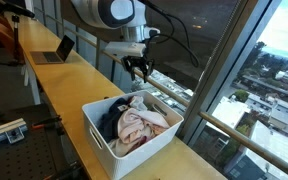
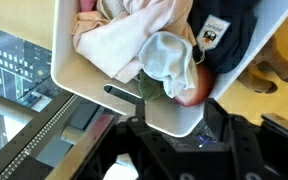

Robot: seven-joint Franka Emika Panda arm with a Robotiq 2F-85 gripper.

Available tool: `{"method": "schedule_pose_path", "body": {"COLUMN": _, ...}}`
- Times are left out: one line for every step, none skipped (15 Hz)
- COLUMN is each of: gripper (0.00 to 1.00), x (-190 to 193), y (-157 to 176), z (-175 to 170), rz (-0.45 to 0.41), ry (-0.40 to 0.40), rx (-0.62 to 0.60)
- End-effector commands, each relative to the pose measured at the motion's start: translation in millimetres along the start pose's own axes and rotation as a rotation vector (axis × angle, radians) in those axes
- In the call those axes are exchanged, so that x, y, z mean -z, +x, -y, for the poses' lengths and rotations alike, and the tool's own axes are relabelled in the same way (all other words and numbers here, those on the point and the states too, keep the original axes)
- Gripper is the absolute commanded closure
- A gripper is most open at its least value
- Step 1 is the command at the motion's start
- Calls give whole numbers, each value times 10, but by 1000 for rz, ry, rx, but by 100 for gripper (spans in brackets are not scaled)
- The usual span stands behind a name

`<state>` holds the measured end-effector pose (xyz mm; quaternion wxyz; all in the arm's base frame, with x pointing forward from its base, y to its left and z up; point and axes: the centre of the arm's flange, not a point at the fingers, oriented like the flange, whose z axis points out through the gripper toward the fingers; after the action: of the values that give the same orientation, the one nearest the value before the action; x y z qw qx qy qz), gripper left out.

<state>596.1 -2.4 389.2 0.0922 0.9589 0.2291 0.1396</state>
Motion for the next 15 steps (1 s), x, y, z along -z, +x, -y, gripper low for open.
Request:
{"method": "schedule_pose_path", "body": {"gripper": 5, "x": 142, "y": 43, "z": 146, "rz": -21, "ry": -11, "rx": 25}}
{"method": "schedule_pose_path", "body": {"gripper": 1, "x": 147, "y": 58, "z": 227, "rz": -24, "ry": -15, "rx": 38}}
{"method": "schedule_pose_path", "body": {"gripper": 0, "x": 143, "y": 74, "z": 358, "rz": -27, "ry": -27, "rx": 63}}
{"method": "schedule_pose_path", "body": {"gripper": 0, "x": 144, "y": 86, "z": 473, "rz": -30, "ry": -32, "rx": 88}}
{"method": "schedule_pose_path", "body": {"gripper": 0, "x": 125, "y": 100, "z": 624, "rz": -31, "ry": -40, "rx": 117}}
{"method": "schedule_pose_path", "body": {"gripper": 0, "x": 107, "y": 117, "z": 764, "rz": -31, "ry": -45, "rx": 143}}
{"method": "schedule_pose_path", "body": {"gripper": 0, "x": 86, "y": 133, "z": 905, "rz": -28, "ry": -48, "rx": 167}}
{"method": "schedule_pose_path", "body": {"gripper": 0, "x": 59, "y": 153, "z": 1049, "rz": -27, "ry": -50, "rx": 190}}
{"method": "schedule_pose_path", "body": {"gripper": 0, "x": 13, "y": 177, "z": 1197, "rz": -25, "ry": -52, "rx": 215}}
{"method": "schedule_pose_path", "body": {"gripper": 0, "x": -33, "y": 178, "z": 1327, "rz": -19, "ry": -54, "rx": 235}}
{"method": "schedule_pose_path", "body": {"gripper": 0, "x": -94, "y": 179, "z": 1467, "rz": -10, "ry": -56, "rx": 258}}
{"method": "schedule_pose_path", "body": {"gripper": 0, "x": -141, "y": 168, "z": 1580, "rz": -3, "ry": -58, "rx": 277}}
{"method": "schedule_pose_path", "body": {"gripper": 0, "x": -196, "y": 158, "z": 1683, "rz": 5, "ry": -58, "rx": 293}}
{"method": "schedule_pose_path", "body": {"gripper": 0, "x": -257, "y": 149, "z": 1773, "rz": 14, "ry": -57, "rx": 308}}
{"method": "schedule_pose_path", "body": {"gripper": 0, "x": -313, "y": 140, "z": 1844, "rz": 20, "ry": -56, "rx": 319}}
